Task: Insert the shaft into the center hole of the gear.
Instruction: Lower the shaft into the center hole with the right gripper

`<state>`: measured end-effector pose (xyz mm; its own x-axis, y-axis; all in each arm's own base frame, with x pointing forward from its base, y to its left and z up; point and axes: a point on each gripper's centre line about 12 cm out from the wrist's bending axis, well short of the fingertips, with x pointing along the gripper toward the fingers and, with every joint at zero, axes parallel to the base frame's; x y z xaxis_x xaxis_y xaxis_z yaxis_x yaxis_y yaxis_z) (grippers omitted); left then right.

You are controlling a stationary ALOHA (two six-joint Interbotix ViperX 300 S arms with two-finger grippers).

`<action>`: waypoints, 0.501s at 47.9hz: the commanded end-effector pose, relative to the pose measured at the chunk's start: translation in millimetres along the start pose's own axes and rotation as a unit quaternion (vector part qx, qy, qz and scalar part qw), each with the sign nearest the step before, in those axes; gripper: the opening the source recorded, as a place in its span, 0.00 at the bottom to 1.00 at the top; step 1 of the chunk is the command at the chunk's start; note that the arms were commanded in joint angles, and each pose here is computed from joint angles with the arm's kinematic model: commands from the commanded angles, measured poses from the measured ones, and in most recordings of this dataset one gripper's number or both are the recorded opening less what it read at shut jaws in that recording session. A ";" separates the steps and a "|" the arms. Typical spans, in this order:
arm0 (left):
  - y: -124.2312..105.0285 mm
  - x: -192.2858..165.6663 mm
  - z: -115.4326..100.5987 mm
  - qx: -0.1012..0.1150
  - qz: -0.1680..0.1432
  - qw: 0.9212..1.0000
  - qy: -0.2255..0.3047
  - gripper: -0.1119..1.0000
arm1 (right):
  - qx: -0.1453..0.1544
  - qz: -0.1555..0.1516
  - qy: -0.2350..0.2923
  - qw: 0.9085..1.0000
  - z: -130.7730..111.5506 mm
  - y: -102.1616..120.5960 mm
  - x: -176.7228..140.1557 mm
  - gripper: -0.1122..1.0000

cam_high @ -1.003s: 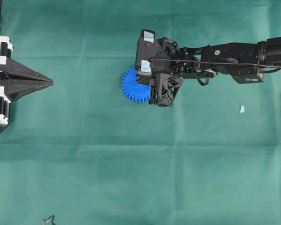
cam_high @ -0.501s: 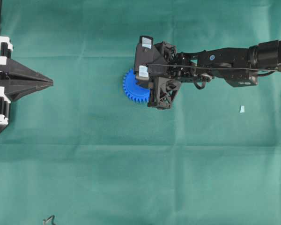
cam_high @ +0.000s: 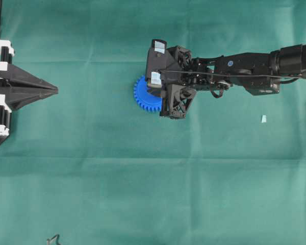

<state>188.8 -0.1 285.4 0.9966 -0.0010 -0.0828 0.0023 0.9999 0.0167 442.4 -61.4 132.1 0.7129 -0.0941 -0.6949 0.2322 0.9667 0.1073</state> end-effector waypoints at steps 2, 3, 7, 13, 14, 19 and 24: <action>-0.4 0.7 11.6 0.001 -0.001 1.000 -0.015 0.12 | -0.001 0.004 -0.013 1.000 7.3 3.8 -4.6 0.50; -0.4 0.7 11.4 0.001 -0.001 1.000 -0.014 0.12 | 0.000 0.003 -0.013 1.000 7.0 3.1 -4.1 0.55; -0.4 0.8 11.7 0.001 -0.001 1.000 -0.013 0.12 | 0.000 0.003 -0.013 1.000 7.0 3.1 -4.1 0.78; -0.1 0.8 11.1 0.001 -0.001 1.000 -0.011 0.12 | 0.000 0.003 -0.012 1.000 7.2 3.1 -4.1 0.98; -0.4 0.8 11.1 0.001 -0.001 1.000 -0.011 0.12 | -0.001 0.004 -0.013 1.000 8.2 4.0 -4.7 0.98; -0.4 0.8 10.9 0.001 -0.001 1.000 -0.010 0.12 | -0.001 0.004 -0.012 1.000 9.7 4.3 -6.2 0.96; -0.4 0.8 10.2 0.001 -0.001 1.000 -0.007 0.12 | 0.000 0.005 -0.017 1.000 18.3 5.1 -14.6 0.97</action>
<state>188.7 -0.1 283.9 0.9955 -0.0007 -0.0950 0.0023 0.9999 0.0167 441.5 -61.2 131.9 0.7046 -0.0919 -0.7036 0.2347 0.9659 0.1089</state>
